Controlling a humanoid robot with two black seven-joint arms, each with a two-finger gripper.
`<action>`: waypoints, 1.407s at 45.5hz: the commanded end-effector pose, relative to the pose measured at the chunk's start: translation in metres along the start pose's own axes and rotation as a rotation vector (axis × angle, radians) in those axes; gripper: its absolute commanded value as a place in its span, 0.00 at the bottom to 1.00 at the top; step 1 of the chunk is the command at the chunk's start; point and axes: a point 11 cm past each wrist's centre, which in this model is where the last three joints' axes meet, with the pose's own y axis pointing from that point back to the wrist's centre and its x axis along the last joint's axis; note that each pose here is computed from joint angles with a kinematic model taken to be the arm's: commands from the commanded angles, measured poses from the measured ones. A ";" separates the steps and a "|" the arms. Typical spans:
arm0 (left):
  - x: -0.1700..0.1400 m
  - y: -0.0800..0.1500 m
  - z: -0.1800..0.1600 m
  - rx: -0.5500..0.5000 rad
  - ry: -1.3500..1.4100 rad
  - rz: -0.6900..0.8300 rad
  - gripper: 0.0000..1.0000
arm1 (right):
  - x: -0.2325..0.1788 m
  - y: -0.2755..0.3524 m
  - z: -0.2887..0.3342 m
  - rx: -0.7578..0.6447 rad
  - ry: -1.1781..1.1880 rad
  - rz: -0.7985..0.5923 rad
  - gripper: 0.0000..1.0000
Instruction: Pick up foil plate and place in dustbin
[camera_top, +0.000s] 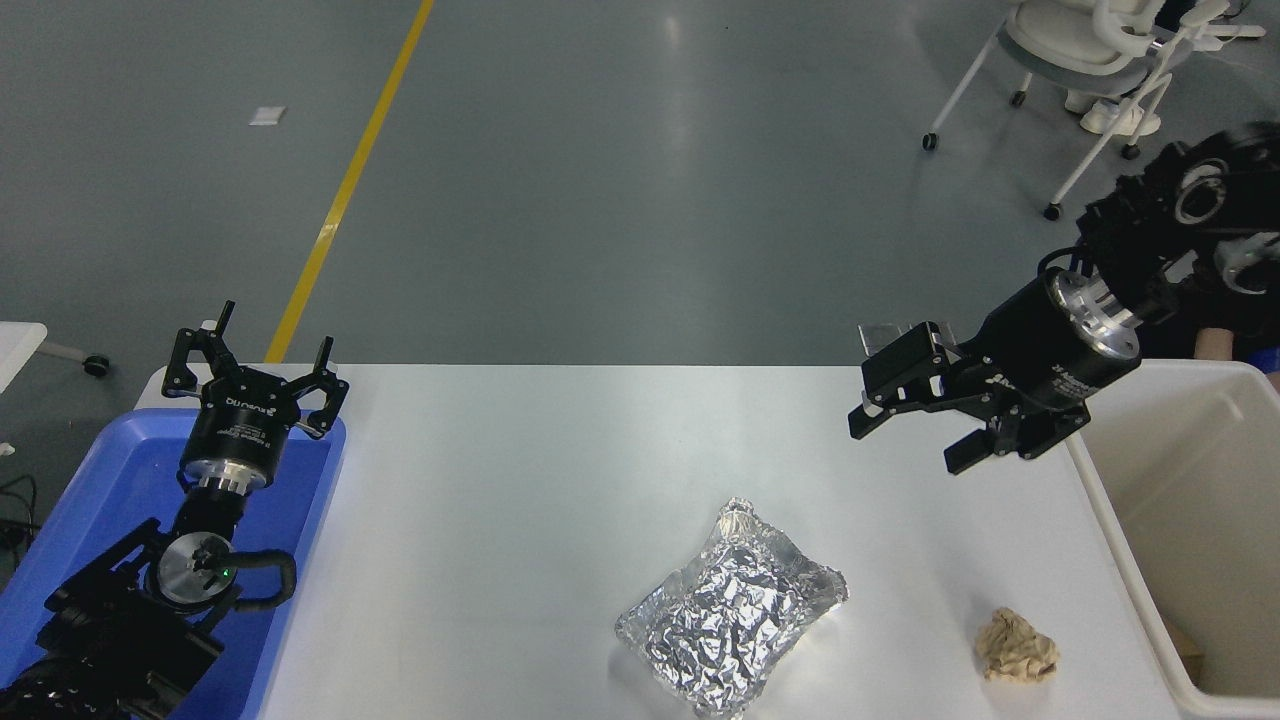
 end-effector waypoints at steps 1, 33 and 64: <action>-0.001 0.000 -0.001 0.003 -0.001 -0.002 1.00 | 0.002 -0.049 0.028 0.064 -0.101 -0.044 1.00; -0.001 0.000 -0.001 0.012 -0.005 -0.004 1.00 | -0.028 -0.165 0.097 0.020 -0.252 -0.136 1.00; -0.001 0.000 -0.001 0.012 -0.005 -0.004 1.00 | -0.036 -0.185 0.100 -0.010 -0.234 -0.114 1.00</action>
